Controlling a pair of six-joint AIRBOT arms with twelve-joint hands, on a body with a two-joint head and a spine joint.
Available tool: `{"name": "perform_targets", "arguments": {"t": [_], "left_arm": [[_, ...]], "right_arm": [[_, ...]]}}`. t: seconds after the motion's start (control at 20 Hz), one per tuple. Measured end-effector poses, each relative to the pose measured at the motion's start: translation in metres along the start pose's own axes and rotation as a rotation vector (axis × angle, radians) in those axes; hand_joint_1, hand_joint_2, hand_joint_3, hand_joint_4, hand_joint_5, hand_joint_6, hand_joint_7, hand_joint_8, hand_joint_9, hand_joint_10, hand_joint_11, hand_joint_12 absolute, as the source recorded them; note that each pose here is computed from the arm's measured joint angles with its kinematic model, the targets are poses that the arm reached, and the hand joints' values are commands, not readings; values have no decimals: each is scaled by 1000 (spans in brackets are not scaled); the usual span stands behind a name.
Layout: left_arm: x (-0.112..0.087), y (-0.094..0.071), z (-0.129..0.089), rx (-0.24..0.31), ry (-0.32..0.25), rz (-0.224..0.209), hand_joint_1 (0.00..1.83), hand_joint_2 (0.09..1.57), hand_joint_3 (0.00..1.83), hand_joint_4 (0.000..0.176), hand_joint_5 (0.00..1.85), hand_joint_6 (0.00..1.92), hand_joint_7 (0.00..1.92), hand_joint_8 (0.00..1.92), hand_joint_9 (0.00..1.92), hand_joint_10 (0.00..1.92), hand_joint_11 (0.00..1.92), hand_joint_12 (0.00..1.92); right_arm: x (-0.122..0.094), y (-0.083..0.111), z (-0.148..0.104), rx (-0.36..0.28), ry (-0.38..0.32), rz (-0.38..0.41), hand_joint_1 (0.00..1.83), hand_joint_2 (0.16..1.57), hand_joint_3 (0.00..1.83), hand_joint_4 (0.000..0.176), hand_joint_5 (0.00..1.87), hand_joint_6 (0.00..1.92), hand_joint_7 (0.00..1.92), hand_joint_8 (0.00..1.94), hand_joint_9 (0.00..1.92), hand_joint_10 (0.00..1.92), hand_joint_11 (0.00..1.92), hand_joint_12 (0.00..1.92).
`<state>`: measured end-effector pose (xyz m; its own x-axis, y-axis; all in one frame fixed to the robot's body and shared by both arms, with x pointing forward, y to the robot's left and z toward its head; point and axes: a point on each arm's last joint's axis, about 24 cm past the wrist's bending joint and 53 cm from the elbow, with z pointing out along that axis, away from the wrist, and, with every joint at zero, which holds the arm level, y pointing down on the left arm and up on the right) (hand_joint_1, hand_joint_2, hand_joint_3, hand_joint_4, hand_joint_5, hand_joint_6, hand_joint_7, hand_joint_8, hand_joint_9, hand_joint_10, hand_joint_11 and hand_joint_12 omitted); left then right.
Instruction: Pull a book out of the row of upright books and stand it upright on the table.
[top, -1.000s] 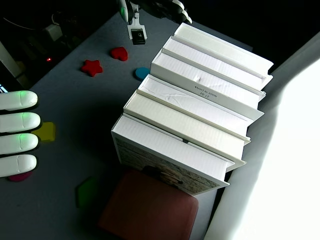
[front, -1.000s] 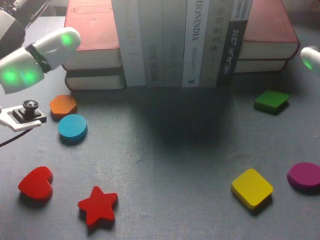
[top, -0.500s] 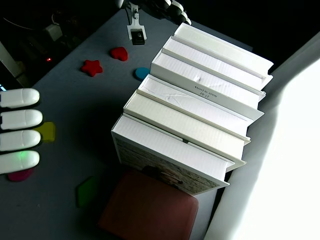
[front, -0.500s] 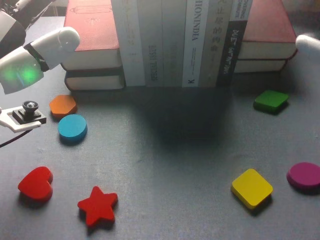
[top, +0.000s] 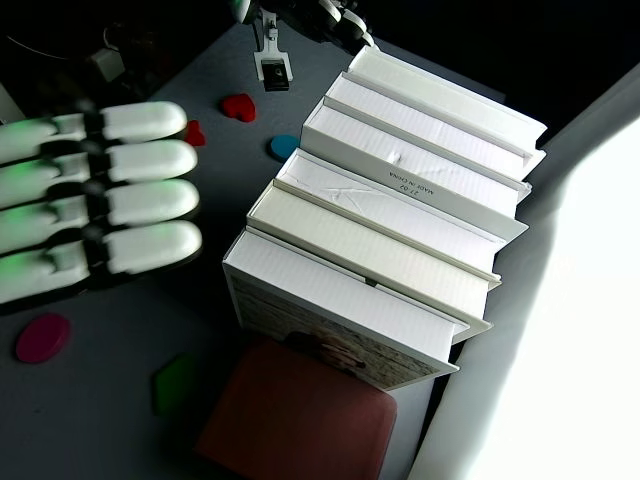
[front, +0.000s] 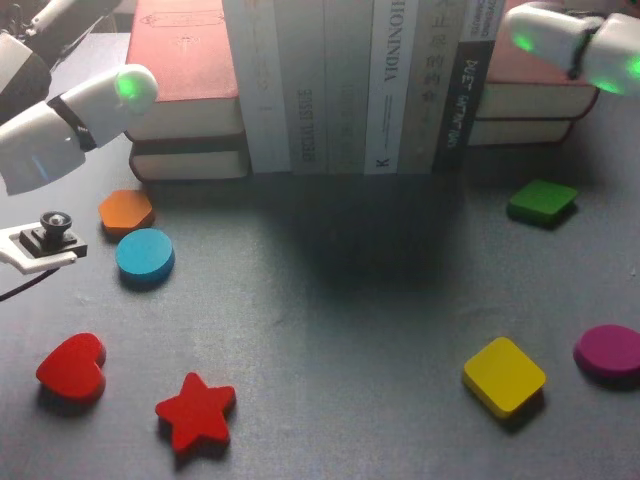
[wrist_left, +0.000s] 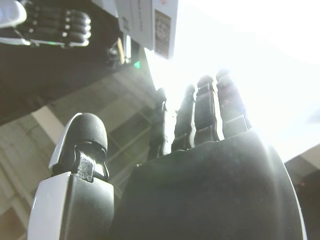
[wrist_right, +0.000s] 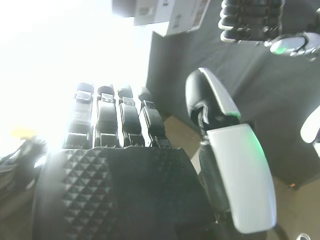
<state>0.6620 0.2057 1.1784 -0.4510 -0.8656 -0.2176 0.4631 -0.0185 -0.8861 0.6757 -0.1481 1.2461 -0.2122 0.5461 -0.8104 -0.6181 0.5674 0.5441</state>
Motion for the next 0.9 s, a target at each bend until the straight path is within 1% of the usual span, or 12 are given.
{"name": "perform_targets", "arguments": {"t": [0.1, 0.15, 0.2, 0.3, 0.35, 0.4, 0.45, 0.5, 0.55, 0.75, 0.85, 0.9], "left_arm": [[0, 1, 0, -3, 1, 0, 211, 1353, 0, 97, 127, 3, 0, 0, 0, 0, 0, 0], [0, 0, 0, -1, 0, 0, 221, 1352, 0, 101, 129, 3, 0, 0, 0, 0, 0, 0], [0, 0, 0, -2, -1, 0, 227, 1355, 0, 96, 133, 5, 0, 0, 0, 0, 0, 0], [0, 1, 0, -2, 3, 4, 217, 1353, 0, 97, 134, 4, 0, 0, 0, 0, 0, 0], [-1, 1, 0, -2, 1, 4, 219, 1351, 0, 109, 134, 3, 0, 0, 0, 0, 0, 0], [-2, 1, 0, -4, -3, 3, 223, 1352, 0, 104, 135, 4, 0, 0, 0, 0, 0, 0], [-2, 1, 0, -5, -2, 3, 227, 1354, 0, 102, 138, 5, 0, 0, 0, 0, 0, 0], [-1, 2, 0, -4, -1, 2, 255, 1353, 0, 101, 143, 6, 0, 0, 0, 0, 0, 0], [0, 3, 0, -5, -5, -4, 263, 1352, 0, 108, 145, 6, 0, 0, 0, 0, 0, 0], [3, 5, 0, -8, 3, -5, 286, 1353, 0, 99, 153, 8, 0, 0, 0, 0, 0, 0], [3, 5, 0, -8, 0, -6, 268, 1356, 1, 102, 153, 6, 0, 0, 0, 0, 0, 0], [2, 5, 0, -8, 0, -6, 266, 1358, 2, 99, 151, 5, 0, 0, 0, 0, 0, 0]], "right_arm": [[5, -3, 11, 16, 21, -5, 211, 1370, 0, 0, 53, 13, 0, 0, 0, 0, 0, 0], [6, -5, 16, 22, 28, -7, 163, 1369, 0, 0, 53, 12, 0, 0, 0, 0, 0, 0], [7, -7, 18, 30, 36, -11, 127, 1376, 3, 0, 84, 24, 0, 0, 0, 0, 0, 0], [10, -11, 25, 52, 54, -23, 117, 1384, 6, 0, 124, 40, 0, 0, 0, 0, 0, 0], [11, -13, 27, 62, 61, -32, 117, 1397, 11, 0, 153, 51, 0, 0, 0, 0, 0, 0], [12, -14, 30, 70, 68, -38, 115, 1400, 11, 0, 191, 67, 0, 0, 0, 0, 0, 0], [13, -16, 32, 76, 72, -45, 92, 1405, 11, 8, 210, 70, 0, 0, 0, 0, 0, 0], [15, -17, 34, 82, 80, -48, 71, 1408, 9, 7, 225, 72, 0, 0, 0, 0, 0, 0], [15, -15, 37, 83, 82, -48, 65, 1403, 6, 0, 239, 76, 0, 0, 0, 0, 0, 0], [18, -12, 43, 76, 92, -65, 78, 1402, 2, 0, 280, 79, 0, 0, 0, 0, 0, 0], [18, -12, 44, 76, 95, -68, 89, 1405, 2, 0, 422, 127, 0, 0, 0, 0, 0, 0], [17, -12, 44, 74, 91, -68, 92, 1409, 3, 0, 499, 158, 0, 0, 0, 0, 0, 0]]}}
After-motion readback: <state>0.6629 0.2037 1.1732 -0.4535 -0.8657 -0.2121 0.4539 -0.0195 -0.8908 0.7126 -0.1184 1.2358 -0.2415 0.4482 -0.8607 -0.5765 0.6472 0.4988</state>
